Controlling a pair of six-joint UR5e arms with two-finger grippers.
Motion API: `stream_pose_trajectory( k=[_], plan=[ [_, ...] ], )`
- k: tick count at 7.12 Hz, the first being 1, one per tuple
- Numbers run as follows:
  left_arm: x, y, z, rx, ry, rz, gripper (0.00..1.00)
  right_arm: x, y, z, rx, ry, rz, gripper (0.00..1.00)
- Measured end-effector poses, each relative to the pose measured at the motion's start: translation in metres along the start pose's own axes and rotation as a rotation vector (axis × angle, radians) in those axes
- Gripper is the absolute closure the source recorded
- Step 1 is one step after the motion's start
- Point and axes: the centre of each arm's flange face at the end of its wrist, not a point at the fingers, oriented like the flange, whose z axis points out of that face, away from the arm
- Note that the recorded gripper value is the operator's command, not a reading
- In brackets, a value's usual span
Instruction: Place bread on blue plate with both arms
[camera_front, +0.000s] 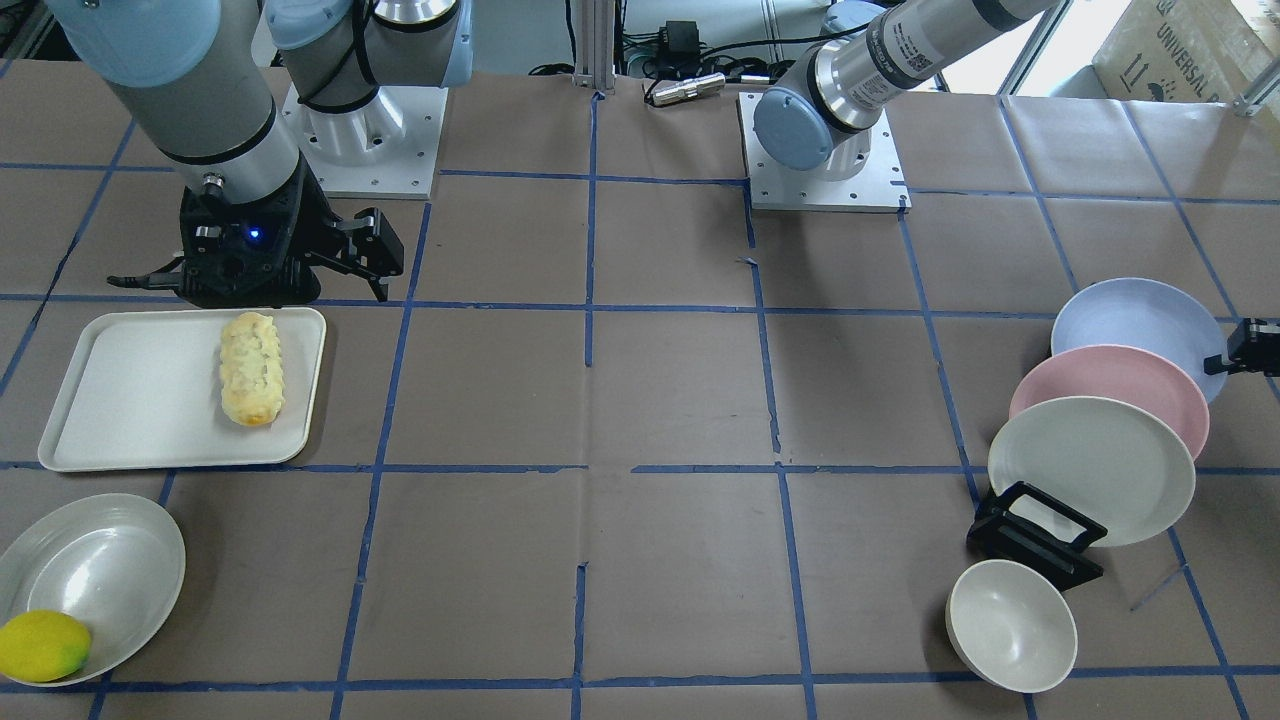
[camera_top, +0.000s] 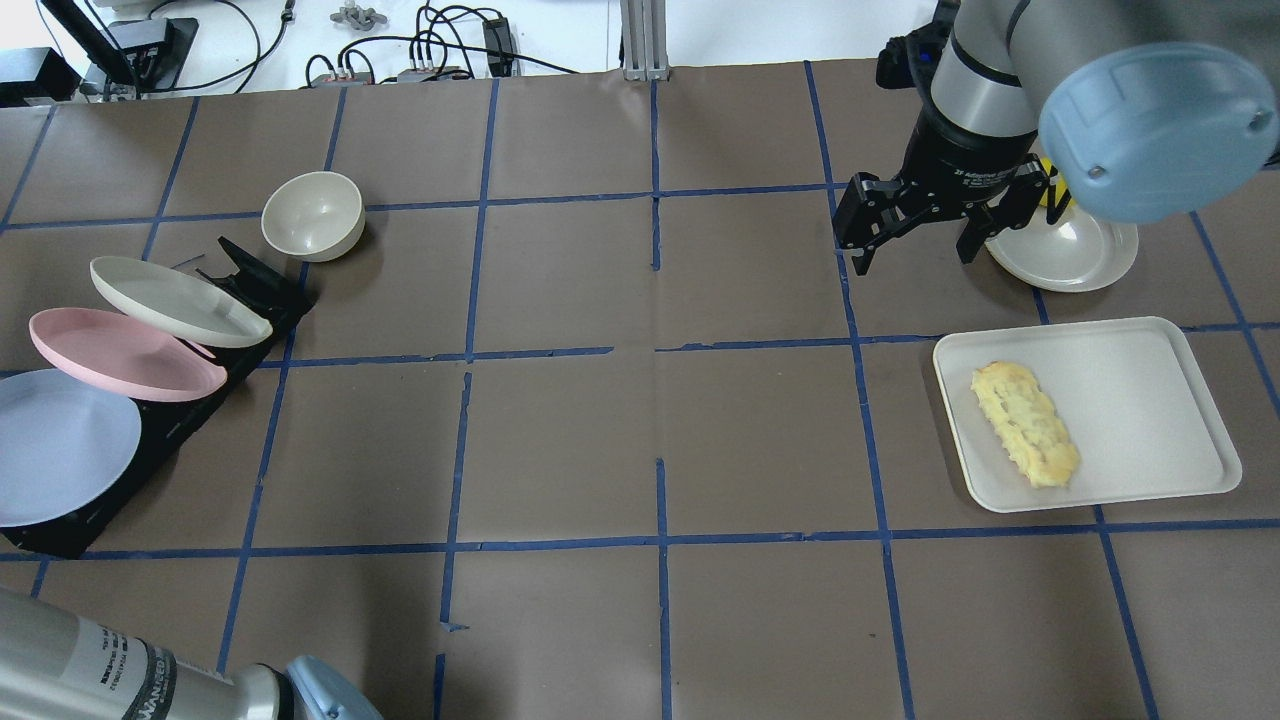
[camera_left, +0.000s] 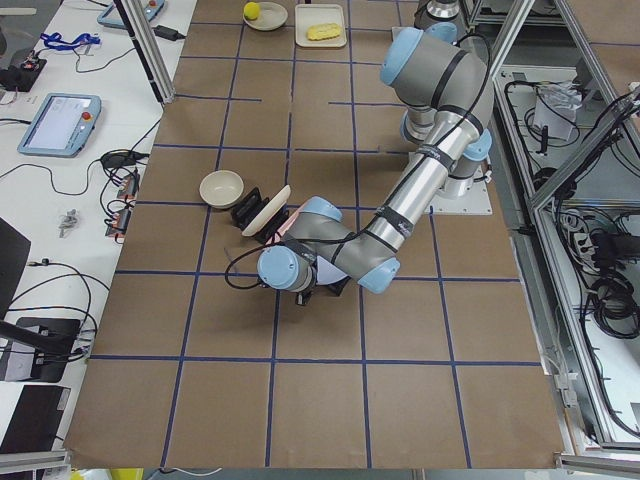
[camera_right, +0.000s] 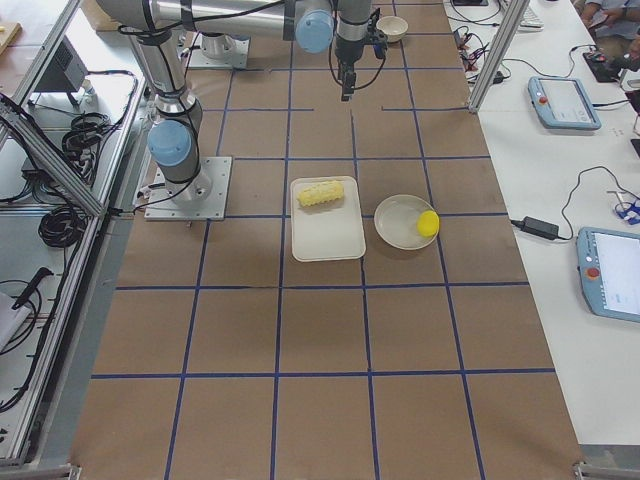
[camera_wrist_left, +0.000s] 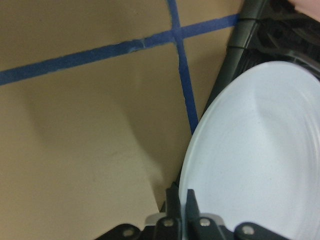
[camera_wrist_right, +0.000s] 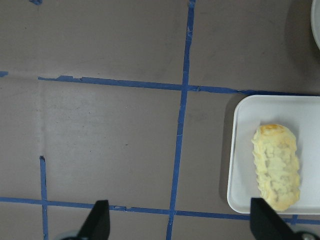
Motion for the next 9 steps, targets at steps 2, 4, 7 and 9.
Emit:
stream_pose_trajectory(
  k=[2,4,7,9],
  plan=[
    [0.013,0.017,-0.049,-0.044,-0.100,-0.006,0.95,0.000,0.000,0.000,0.000,0.000,-0.001,0.00],
    [0.045,0.042,-0.104,-0.106,-0.195,-0.018,0.95,0.000,0.000,0.000,0.001,0.000,-0.001,0.00],
    [0.135,0.058,-0.166,-0.148,-0.249,-0.058,0.94,0.000,0.001,-0.002,0.004,0.000,0.000,0.00],
    [0.218,-0.009,-0.165,-0.094,-0.209,-0.052,0.94,0.000,0.001,-0.003,0.005,0.001,-0.001,0.00]
  ],
)
